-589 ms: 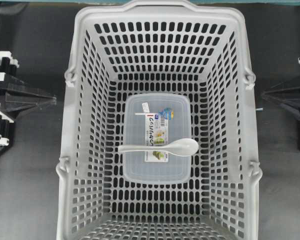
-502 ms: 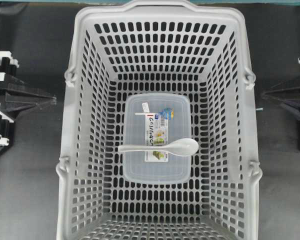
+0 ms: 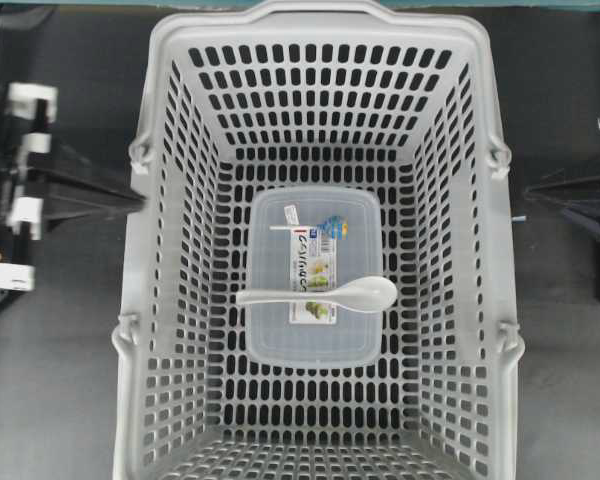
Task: Pick up the chinese spoon from the shopping basket with the left arm.
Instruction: 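Move the left gripper down into the basket toward the white spoon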
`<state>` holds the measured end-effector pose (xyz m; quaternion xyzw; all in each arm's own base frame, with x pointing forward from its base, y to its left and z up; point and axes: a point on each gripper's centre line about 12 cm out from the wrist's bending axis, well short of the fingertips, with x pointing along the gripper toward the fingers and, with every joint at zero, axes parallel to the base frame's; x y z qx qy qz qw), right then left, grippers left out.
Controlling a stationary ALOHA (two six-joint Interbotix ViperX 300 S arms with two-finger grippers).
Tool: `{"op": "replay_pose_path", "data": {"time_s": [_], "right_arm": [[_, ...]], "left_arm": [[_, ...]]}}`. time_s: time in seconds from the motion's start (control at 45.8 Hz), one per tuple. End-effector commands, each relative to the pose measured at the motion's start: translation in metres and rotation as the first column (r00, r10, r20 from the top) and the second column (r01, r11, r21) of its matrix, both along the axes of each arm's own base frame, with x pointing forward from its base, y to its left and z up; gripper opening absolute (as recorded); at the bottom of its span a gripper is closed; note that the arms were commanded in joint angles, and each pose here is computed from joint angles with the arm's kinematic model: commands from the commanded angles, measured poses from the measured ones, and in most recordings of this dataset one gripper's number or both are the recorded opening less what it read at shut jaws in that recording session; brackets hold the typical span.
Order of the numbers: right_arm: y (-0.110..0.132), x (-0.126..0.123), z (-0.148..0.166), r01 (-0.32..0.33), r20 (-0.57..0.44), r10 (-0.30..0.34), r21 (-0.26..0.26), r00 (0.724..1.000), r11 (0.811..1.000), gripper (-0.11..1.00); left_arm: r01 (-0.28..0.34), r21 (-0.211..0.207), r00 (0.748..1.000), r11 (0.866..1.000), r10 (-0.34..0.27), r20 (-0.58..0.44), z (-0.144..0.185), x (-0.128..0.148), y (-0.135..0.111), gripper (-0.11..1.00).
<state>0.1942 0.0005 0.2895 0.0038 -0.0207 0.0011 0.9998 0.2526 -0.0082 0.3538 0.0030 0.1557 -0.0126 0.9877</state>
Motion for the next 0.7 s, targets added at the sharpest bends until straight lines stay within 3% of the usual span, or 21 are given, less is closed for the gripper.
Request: {"op": "replay_pose_path", "data": {"time_s": [0.0, 0.196, 0.502, 0.611, 0.677], "right_arm": [[0.0, 0.001, 0.005, 0.0, 0.015, 0.0, 0.006, 1.0, 1.0, 0.0], [0.0, 0.001, 0.006, 0.0, 0.017, 0.0, 0.006, 1.0, 1.0, 0.0], [0.002, 0.001, -0.003, -0.008, -0.055, 0.01, 0.026, 0.998, 1.0, 0.01], [0.002, 0.001, -0.004, -0.01, -0.069, 0.014, 0.061, 0.998, 0.998, 0.11], [0.003, 0.001, -0.005, -0.011, -0.075, 0.017, 0.073, 0.997, 0.997, 0.25]], "left_arm": [[0.01, 0.008, 0.998, 1.0, -0.01, -0.059, 0.021, 0.023, -0.004, 0.01], [0.039, 0.013, 0.972, 0.999, -0.035, -0.232, 0.02, 0.066, -0.017, 0.01], [0.068, 0.023, 0.902, 0.997, -0.051, -0.429, -0.012, 0.125, -0.033, 0.01], [0.067, 0.025, 0.887, 0.997, -0.048, -0.459, -0.02, 0.135, -0.034, 0.01], [0.068, 0.027, 0.872, 0.997, -0.047, -0.487, -0.027, 0.141, -0.035, 0.01]]}}
